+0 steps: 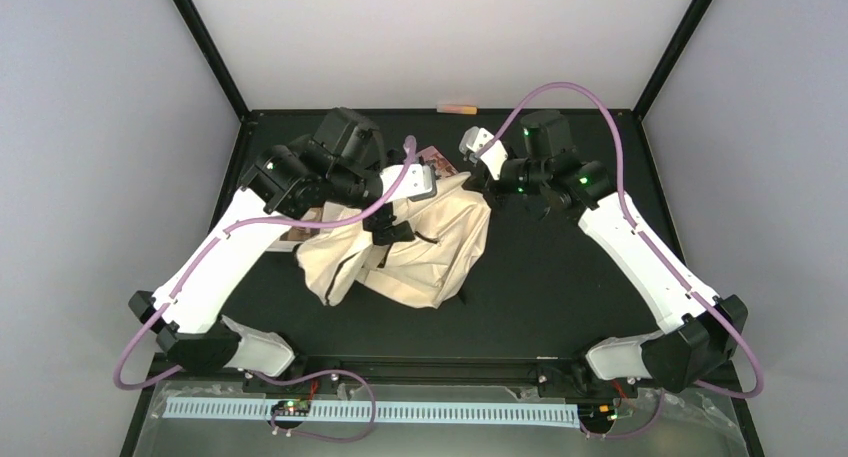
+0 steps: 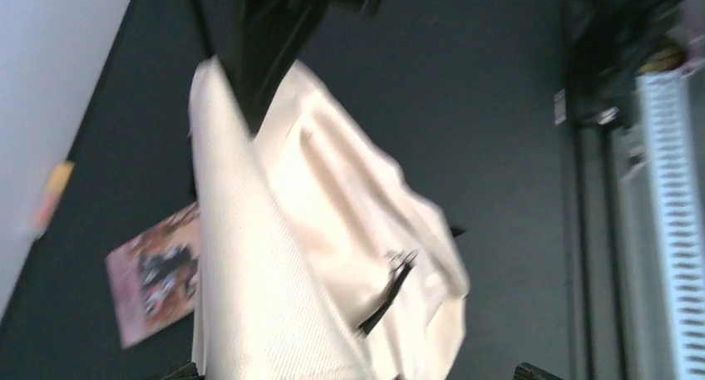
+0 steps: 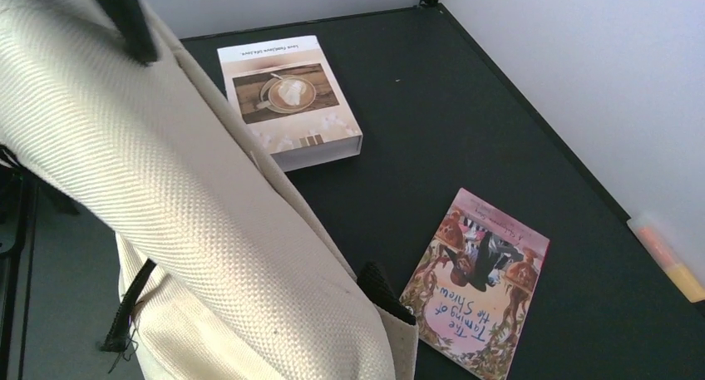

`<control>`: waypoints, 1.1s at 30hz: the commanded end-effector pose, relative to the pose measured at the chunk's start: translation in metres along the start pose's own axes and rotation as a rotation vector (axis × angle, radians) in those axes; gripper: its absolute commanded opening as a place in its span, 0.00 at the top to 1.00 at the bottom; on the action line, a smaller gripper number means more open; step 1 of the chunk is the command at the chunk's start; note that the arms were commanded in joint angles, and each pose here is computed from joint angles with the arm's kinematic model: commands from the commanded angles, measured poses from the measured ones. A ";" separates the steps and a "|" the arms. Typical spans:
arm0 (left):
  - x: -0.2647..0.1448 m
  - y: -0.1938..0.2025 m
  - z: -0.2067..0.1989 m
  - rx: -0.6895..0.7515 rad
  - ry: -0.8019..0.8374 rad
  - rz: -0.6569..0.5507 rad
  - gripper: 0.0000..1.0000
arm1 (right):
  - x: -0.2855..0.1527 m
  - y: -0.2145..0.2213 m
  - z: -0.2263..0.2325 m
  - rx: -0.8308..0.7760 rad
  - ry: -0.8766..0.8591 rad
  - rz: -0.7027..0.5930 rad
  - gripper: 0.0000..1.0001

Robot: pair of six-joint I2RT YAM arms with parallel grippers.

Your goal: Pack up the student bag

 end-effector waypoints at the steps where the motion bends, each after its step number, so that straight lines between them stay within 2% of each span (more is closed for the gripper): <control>1: 0.009 0.031 0.034 0.017 -0.312 0.195 0.01 | -0.010 -0.028 0.001 -0.054 0.000 -0.103 0.99; 4: 0.025 0.049 0.042 0.047 -0.343 0.280 0.01 | -0.011 -0.029 0.004 -0.062 -0.027 -0.100 0.99; 7: 0.030 0.052 0.048 0.050 -0.348 0.312 0.02 | -0.012 -0.028 0.007 -0.076 -0.041 -0.103 0.99; 8: 0.029 0.050 0.047 0.046 -0.327 0.304 0.13 | -0.012 -0.028 0.007 -0.079 -0.040 -0.105 0.99; 9: 0.029 0.046 0.043 0.042 -0.291 0.281 0.29 | -0.013 -0.028 0.007 -0.078 -0.033 -0.106 0.99; 10: 0.027 0.042 0.036 0.036 -0.245 0.257 0.48 | -0.012 -0.028 0.005 -0.075 -0.022 -0.110 0.99; 11: 0.026 0.037 0.029 0.030 -0.192 0.221 0.74 | -0.013 -0.029 0.003 -0.064 -0.003 -0.113 0.99; 12: 0.024 0.033 0.024 0.014 -0.161 0.191 0.93 | -0.012 -0.031 -0.001 -0.051 0.026 -0.116 0.98; 13: 0.021 0.030 0.021 -0.011 -0.146 0.166 0.98 | -0.013 -0.034 -0.005 -0.032 0.063 -0.127 0.90; 15: 0.016 0.025 0.018 -0.076 -0.142 0.130 0.98 | -0.020 -0.042 -0.012 0.011 0.137 -0.158 0.65; 16: 0.013 0.022 0.020 -0.116 -0.156 0.122 0.98 | -0.026 -0.047 -0.012 0.028 0.158 -0.182 0.57; 19: 0.003 0.017 0.025 -0.217 -0.173 0.134 0.99 | -0.051 -0.064 -0.003 0.046 0.182 -0.275 0.39; 21: -0.005 0.013 0.030 -0.261 -0.205 0.141 0.98 | -0.072 -0.074 0.005 0.055 0.194 -0.347 0.32; 24: -0.012 0.010 0.035 -0.279 -0.241 0.129 0.99 | -0.101 -0.085 0.023 0.058 0.174 -0.451 0.28; 27: -0.013 0.010 0.034 -0.273 -0.240 0.117 0.99 | -0.113 -0.084 0.050 0.038 0.029 -0.522 0.28; 31: -0.013 0.011 0.033 -0.277 -0.236 0.114 0.98 | -0.090 -0.060 0.088 -0.018 -0.140 -0.531 0.29; 33: -0.013 0.010 0.033 -0.275 -0.231 0.110 0.98 | -0.061 -0.045 0.105 -0.041 -0.177 -0.466 0.34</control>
Point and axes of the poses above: each gripper's point midway between its finger pads, its own x axis out along the fingers, its own z axis along the line the jaws close on, y = z × x, the point moved 6 cm from there along -x, back along the fingers, and after that the axes turned 6 degrees about x, right-handed, at the moved point
